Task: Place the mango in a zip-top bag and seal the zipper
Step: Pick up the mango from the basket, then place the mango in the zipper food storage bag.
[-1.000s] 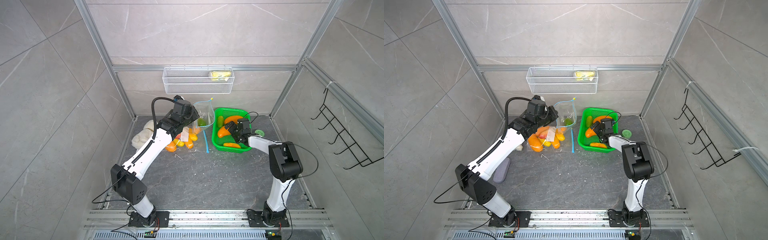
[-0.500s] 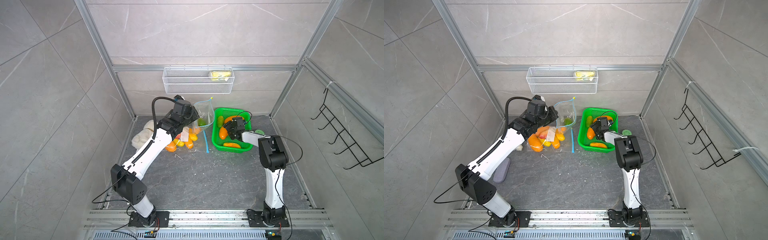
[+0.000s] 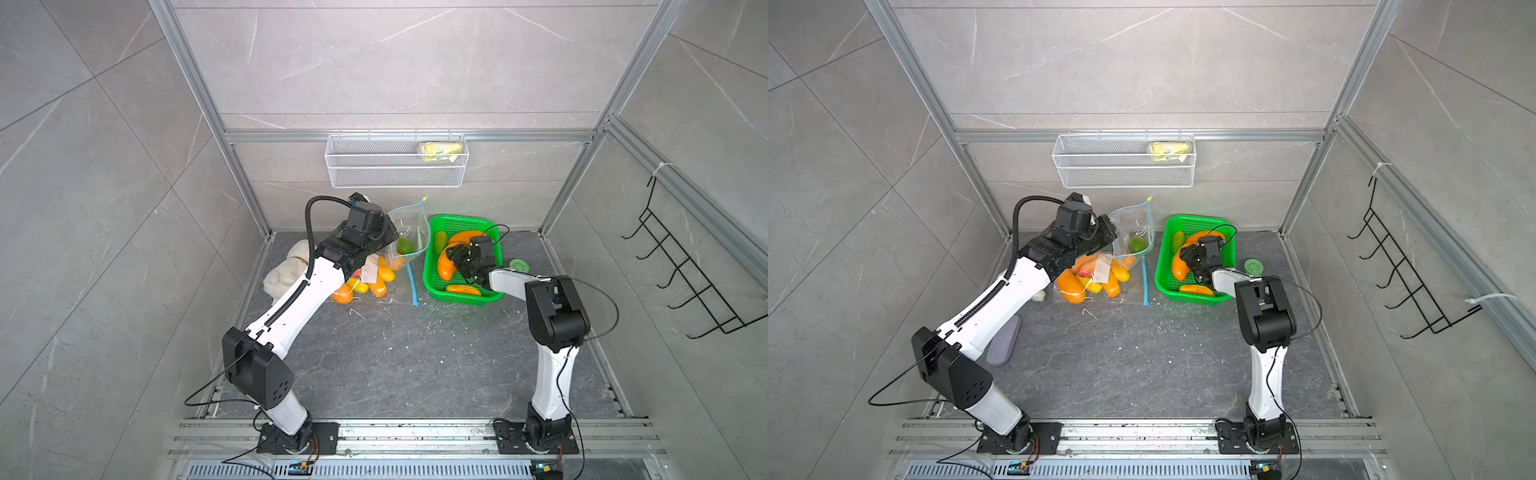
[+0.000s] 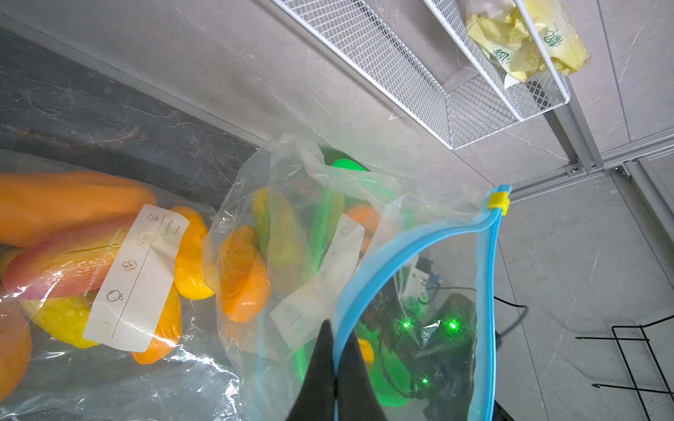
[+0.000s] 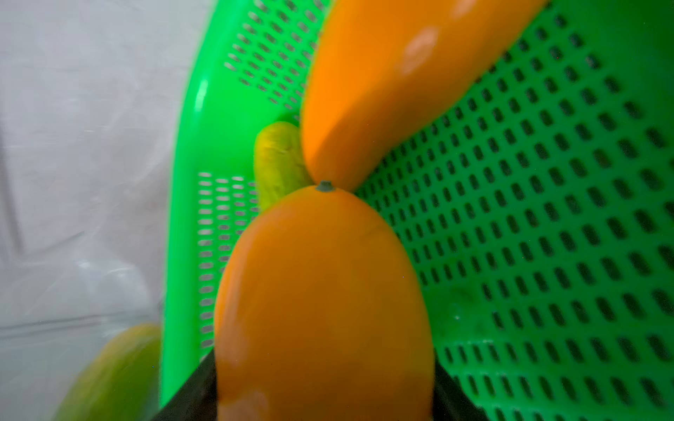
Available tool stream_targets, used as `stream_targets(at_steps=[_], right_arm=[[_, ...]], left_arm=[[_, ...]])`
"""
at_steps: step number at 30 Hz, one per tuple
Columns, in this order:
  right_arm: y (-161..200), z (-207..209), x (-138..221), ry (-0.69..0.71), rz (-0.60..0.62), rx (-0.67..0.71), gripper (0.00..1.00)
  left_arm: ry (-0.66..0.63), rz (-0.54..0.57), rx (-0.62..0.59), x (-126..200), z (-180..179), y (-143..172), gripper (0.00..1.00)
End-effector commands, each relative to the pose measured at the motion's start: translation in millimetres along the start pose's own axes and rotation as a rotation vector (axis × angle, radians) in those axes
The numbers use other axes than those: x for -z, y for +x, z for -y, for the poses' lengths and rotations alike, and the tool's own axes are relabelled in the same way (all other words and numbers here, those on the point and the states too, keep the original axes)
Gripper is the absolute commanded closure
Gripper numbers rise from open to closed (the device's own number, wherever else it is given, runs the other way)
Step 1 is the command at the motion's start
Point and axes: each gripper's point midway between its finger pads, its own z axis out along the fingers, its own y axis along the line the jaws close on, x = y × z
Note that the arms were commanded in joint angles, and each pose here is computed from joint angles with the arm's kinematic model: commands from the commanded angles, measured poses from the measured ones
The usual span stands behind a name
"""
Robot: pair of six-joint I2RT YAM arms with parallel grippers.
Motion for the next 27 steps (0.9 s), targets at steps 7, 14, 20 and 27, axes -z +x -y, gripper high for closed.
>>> stream_targets(at_steps=[7,14,20,27], right_arm=[[-44.5,-200.9,190.1,-0.682,0.373,0.398,0.66],[4.6,-284.6,249.1,-0.914,0.496,0.644,0.65],[23.7,-291.4,211.8,-0.943,0.485,0.683,0.63],[37.2,-267.8,158.6,-0.809,0.432,0.759,0.2]], left_arm=[[0.048,0.013,-0.01,7.5,8.8,-5.9,1.0],[0.084,-0.019,0.006,4.8,17.2,-2.0,1.0],[0.09,-0.012,0.015,9.8,18.2,-12.1,1.0],[0.095,-0.012,0.025,9.5,18.5,-21.3,1.0]])
